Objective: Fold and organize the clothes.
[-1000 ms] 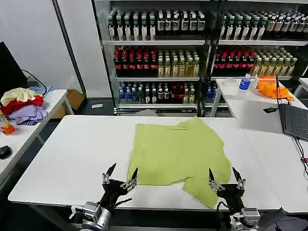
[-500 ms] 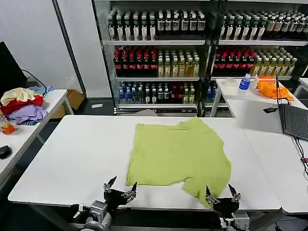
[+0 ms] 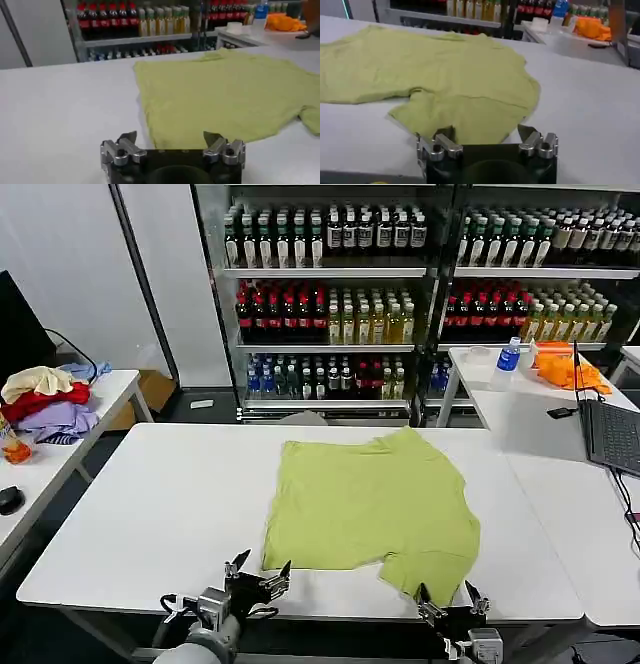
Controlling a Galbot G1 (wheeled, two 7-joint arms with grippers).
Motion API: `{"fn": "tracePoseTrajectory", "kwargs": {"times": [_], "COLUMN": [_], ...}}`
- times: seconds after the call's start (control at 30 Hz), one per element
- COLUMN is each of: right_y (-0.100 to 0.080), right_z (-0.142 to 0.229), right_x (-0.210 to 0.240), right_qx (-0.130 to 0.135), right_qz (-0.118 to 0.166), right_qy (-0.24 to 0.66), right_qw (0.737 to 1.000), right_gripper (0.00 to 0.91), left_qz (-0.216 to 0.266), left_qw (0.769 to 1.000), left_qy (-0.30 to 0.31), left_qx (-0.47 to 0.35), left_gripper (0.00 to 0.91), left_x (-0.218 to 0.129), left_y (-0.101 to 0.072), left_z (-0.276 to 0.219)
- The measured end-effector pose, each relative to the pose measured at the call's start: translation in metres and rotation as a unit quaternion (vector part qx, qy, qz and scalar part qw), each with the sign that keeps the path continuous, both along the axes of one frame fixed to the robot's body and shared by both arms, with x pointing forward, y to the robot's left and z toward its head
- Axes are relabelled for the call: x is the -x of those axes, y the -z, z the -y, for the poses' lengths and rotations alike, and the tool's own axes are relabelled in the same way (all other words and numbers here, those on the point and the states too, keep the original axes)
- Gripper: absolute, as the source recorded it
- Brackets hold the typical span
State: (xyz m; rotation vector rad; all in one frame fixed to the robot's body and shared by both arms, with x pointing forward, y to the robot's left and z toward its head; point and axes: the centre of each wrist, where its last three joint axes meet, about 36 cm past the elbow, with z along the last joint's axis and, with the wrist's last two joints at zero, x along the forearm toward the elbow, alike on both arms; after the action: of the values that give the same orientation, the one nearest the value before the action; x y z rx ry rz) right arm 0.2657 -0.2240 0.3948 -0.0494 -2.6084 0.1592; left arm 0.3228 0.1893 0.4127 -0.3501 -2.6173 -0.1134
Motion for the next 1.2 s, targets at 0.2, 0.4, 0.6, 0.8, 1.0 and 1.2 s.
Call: {"fn": "tracePoseTrajectory", "kwargs": {"times": [0.2,0.4,0.6,0.8,1.0,1.2], "right_y": [0.000,-0.002,-0.004,-0.008,-0.016,-0.029], "right_z": [-0.003,-0.004,-0.003,0.000,0.004,0.010], "right_x": [0.002,0.005,0.008,0.011,0.015,0.022], "right_qx": [-0.004,-0.006,-0.006,-0.005,-0.005,-0.002], "right_qz": [-0.004,-0.005,-0.006,-0.004,0.011,0.029], "right_qy": [-0.001,-0.005,-0.008,-0.010,-0.012,-0.012], "right_qw": [1.000,1.000,1.000,1.000,1.000,1.000], "right_gripper": [0.091,0.000,0.000,0.000,0.000,0.000], "left_qz": [-0.015,-0.028,-0.034,-0.037,-0.039,-0.031], "left_qw": [1.000,0.999,0.999,0.999,0.999,0.999], "left_qy": [-0.004,-0.008,-0.005,0.001,0.003,0.004], "left_qx": [-0.008,-0.014,-0.010,0.002,0.020,0.039], "left_gripper": [0.040,0.030,0.030,0.030,0.030,0.030], "left_x": [-0.004,-0.004,-0.002,-0.001,0.002,0.008], "left_y": [0.009,0.016,0.018,0.017,0.013,0.005], "left_z": [-0.001,-0.004,-0.003,0.001,0.003,0.001]}}
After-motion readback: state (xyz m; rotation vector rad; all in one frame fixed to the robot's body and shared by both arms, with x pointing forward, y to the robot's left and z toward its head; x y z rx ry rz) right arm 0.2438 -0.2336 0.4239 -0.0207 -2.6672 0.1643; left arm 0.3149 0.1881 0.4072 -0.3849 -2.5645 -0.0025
